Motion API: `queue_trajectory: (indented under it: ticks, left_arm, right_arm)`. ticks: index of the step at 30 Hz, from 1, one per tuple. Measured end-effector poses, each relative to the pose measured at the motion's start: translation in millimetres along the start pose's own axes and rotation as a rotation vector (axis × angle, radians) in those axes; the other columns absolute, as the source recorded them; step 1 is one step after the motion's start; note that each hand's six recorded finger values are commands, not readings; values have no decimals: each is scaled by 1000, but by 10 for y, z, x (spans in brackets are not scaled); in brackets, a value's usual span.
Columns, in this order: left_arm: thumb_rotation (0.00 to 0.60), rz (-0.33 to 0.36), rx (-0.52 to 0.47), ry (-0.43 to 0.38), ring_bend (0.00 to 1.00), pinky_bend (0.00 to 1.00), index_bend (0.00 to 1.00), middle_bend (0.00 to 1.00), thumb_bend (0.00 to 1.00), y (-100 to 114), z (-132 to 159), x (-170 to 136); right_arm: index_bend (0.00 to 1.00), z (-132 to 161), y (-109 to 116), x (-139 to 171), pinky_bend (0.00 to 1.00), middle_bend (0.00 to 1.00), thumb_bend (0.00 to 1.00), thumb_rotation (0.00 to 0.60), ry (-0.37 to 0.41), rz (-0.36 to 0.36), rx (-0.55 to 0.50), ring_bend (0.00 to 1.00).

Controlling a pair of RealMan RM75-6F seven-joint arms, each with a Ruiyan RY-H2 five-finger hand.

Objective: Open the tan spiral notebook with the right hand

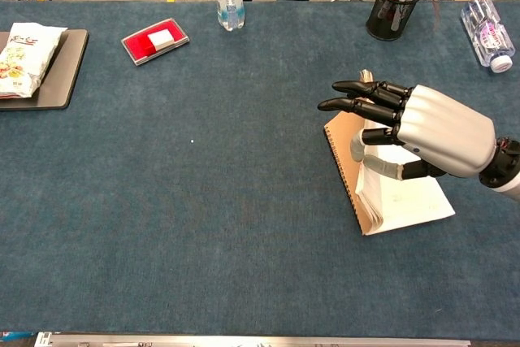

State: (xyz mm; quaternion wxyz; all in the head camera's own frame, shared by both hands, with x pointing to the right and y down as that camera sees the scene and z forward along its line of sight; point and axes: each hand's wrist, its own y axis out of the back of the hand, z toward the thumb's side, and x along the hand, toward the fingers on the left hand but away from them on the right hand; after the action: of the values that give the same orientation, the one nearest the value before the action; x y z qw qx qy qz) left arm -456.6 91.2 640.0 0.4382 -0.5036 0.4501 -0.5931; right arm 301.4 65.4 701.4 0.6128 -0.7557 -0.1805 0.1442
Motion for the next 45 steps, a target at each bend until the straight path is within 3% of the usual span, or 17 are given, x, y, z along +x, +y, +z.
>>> queue_trajectory:
  ticks: [21,27,34,36,40,45]
  left_arm:
    - [600,-7,2,0,184,370,379,350,44,0,1,-9]
    - [600,-9,3,-1,184,370,380,350,45,0,5,-12]
    - [600,-13,6,-1,184,370,380,350,45,-6,8,-13]
    - [600,-14,8,-1,184,371,380,350,44,-9,9,-14]
    - [600,-16,10,-1,184,371,380,350,45,-12,11,-16]
    - [600,-18,9,1,184,371,380,350,45,-12,10,-17]
  right_arm:
    - [650,118,-291,-348,206,156,408,600,2,-43,-110,29]
    - [497,143,-299,-373,206,156,386,600,6,-58,-126,29]
    - [142,111,-309,-378,196,143,123,600,-13,-65,-120,25]
    - [84,100,-312,-381,190,136,68,600,-21,-67,-121,20]
    - [46,80,-322,-389,183,128,6,600,-36,-72,-127,14]
    - [45,65,-335,-394,176,124,0,600,-47,-73,-126,10]
